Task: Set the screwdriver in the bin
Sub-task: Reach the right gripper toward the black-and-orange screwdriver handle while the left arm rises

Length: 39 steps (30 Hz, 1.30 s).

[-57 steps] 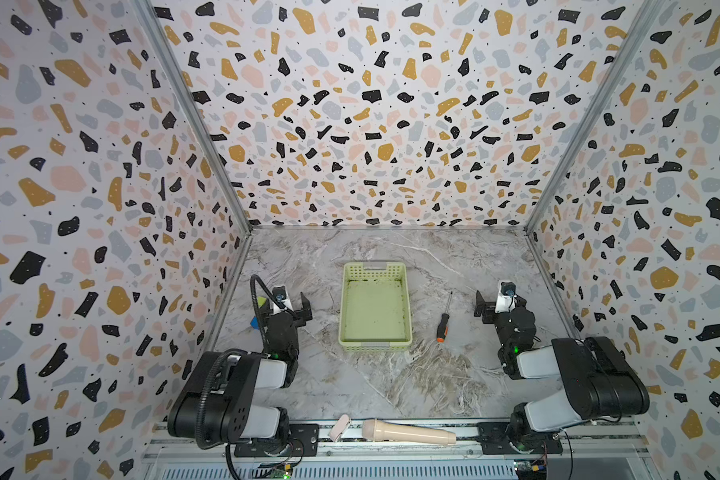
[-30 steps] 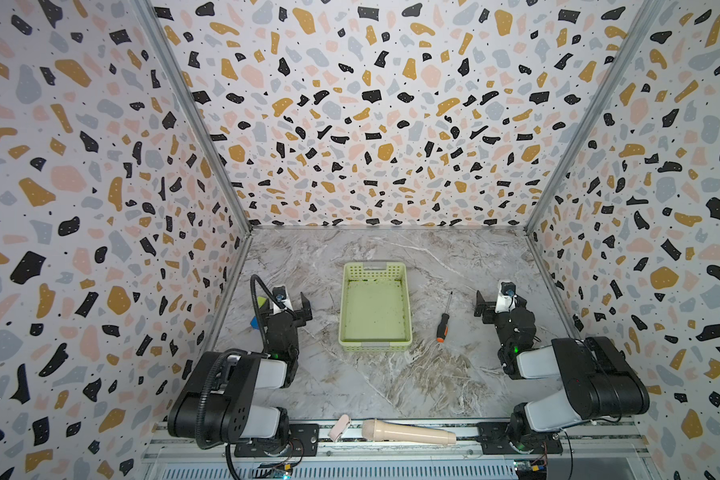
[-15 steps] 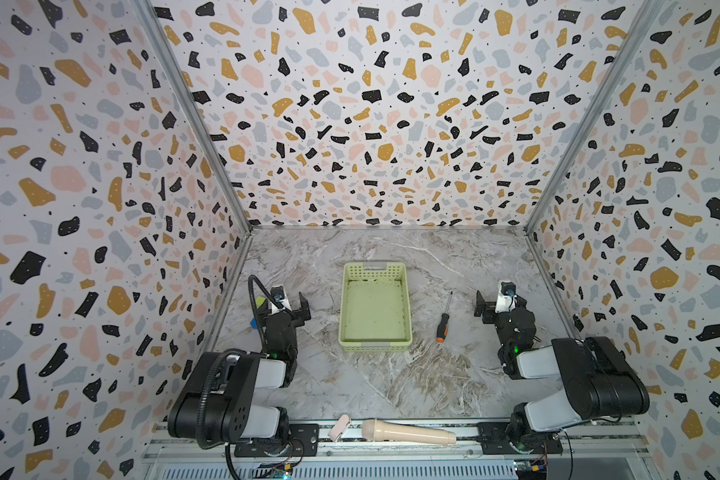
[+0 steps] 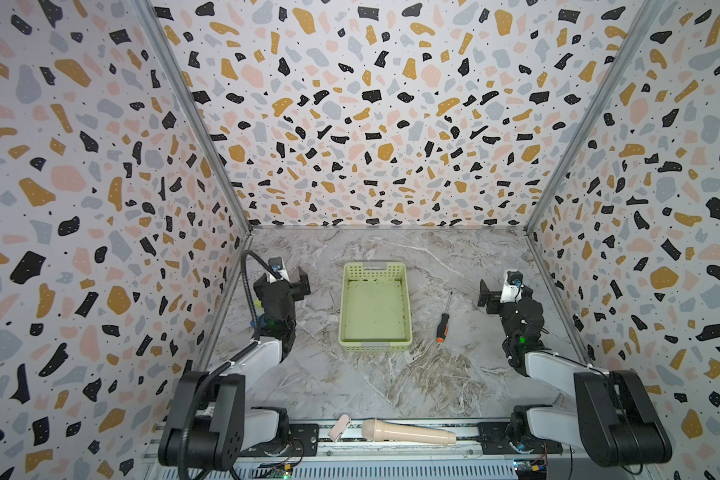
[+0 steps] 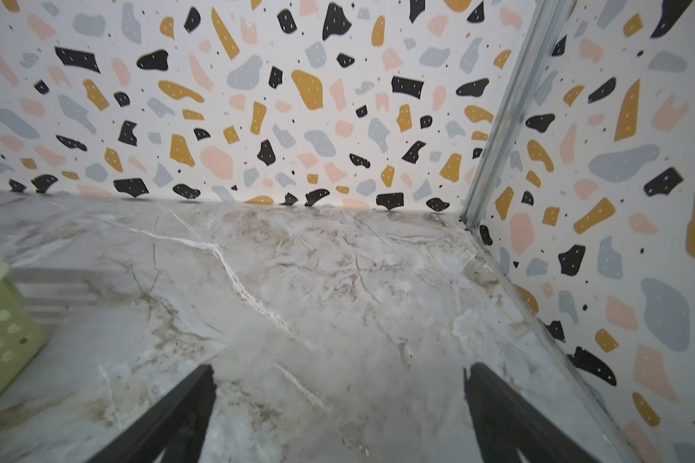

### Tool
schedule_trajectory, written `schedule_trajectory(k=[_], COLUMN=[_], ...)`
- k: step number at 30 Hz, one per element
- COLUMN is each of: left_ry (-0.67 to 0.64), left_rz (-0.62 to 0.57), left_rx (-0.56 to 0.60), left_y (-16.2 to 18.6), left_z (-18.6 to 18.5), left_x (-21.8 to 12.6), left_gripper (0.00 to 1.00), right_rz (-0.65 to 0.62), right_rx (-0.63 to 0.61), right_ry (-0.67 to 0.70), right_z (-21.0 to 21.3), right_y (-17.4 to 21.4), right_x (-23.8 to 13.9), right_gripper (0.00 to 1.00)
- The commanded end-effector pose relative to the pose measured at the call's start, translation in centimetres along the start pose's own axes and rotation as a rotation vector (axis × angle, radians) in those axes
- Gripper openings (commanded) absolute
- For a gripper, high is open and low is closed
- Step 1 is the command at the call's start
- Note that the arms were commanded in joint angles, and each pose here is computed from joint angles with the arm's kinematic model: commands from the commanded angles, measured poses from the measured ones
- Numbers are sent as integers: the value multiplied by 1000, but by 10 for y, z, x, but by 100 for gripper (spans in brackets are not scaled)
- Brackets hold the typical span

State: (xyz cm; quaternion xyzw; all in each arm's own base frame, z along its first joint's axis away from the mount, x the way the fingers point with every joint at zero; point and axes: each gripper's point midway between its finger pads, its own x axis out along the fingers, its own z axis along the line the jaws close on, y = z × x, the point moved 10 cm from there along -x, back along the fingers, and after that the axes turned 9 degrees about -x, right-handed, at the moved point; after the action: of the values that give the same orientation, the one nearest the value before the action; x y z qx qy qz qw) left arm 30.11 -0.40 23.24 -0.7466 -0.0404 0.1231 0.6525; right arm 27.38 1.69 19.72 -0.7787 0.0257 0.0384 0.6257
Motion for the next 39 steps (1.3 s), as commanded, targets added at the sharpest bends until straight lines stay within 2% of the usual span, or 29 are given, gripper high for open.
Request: schedule_trajectory(k=[1,3,5,8,11,14,19,25,28,30,32,36,39], left_ry=[77,184,235,188,134,136,79,193,195,255,274,279,293], left_rz=[17,-12,-16,-5,50,119,184,196,213,206,189,160,178], left_rx=[29,43,61,61,59,71,91,105,100,121,95,65,64], left_y=[-34,-58,-72,-78,-74,-69,-45,-37,-34,-37,-49,-67,-68], left_z=[-6,-15,-18,-14,-8,-8,1,-6,-9,-17,-24,-34,-40], left_x=[-12,-23,-31,-38,-41,-44,-46,-45,-35,-28,-18,5,18], left_gripper=[100,100,99,100,100,100,100,100,99,99,100,99,100], right_rz=[34,65,122,172,273,346,384,483,526,543,565,688,802], right_rx=[58,105,133,119,213,220,300,223,256,276,279,320,319], right_ry=[-74,-100,-128,-174,-98,-69,-28,61,-2,-47,-88,-88,-100], right_z=[1,0,2,11,12,15,25,47,57,66,76,86,95], right_y=[-26,-42,-54,-73,-90,-97,-94,-88,-84,-81,-77,-61,-48], right_x=[1,4,8,9,11,12,6,-2,-4,-7,-10,-8,-2], right_gripper=[99,99,99,99,99,99,99,99,99,99,99,99,100])
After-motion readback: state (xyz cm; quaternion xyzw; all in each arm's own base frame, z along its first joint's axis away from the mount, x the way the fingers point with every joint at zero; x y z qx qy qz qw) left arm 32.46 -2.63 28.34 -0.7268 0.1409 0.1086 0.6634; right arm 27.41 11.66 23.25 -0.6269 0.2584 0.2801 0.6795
